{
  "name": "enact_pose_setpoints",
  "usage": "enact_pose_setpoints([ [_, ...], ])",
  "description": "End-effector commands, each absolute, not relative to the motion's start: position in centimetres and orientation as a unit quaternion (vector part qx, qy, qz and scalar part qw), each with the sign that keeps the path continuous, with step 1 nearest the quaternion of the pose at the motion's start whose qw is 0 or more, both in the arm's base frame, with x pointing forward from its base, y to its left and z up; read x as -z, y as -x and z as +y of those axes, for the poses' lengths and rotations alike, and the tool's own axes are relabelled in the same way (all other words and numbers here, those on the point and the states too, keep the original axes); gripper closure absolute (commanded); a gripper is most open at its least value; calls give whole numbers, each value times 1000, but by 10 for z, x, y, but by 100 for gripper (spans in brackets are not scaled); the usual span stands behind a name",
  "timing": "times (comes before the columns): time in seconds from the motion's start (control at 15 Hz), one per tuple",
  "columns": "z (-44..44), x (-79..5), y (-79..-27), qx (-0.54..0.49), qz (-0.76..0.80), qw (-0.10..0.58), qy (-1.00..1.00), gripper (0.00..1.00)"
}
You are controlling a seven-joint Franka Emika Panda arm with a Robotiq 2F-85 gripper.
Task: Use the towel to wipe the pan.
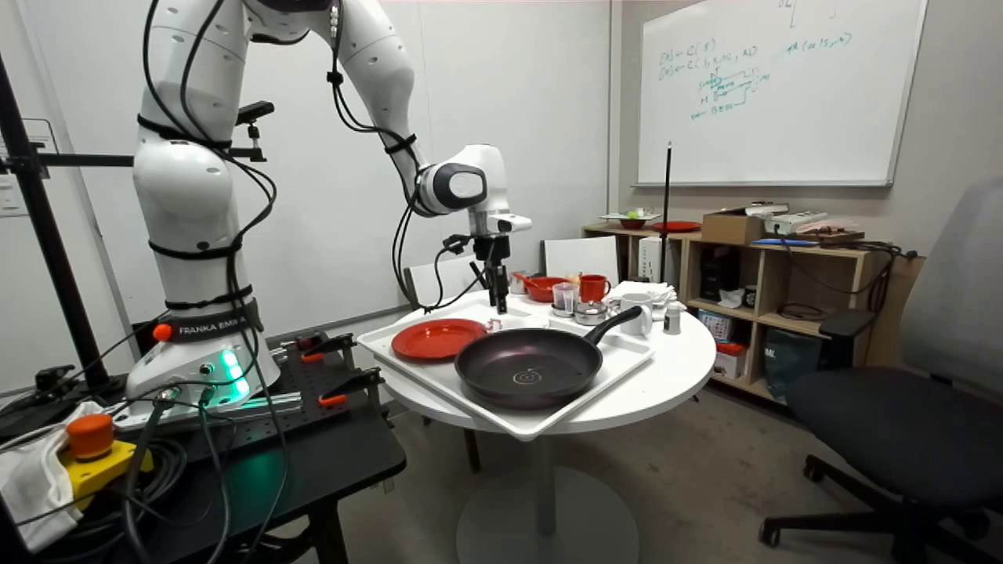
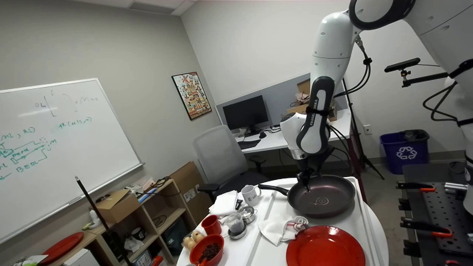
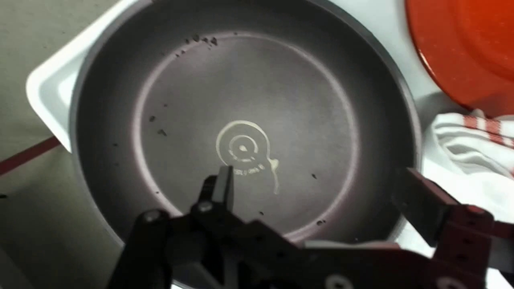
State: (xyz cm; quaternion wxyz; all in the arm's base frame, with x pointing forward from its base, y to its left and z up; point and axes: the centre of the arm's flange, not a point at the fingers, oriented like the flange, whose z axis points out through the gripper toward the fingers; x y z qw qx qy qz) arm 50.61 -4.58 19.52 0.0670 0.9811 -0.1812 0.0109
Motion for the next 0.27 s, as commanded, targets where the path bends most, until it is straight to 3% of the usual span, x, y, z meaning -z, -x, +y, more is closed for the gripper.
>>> enact_pose_setpoints([
  [0.0,-60,-195,-479,39,-186,108,-976,0],
  [0.2,-65,-186,-488,34,-186,101,-977,0],
])
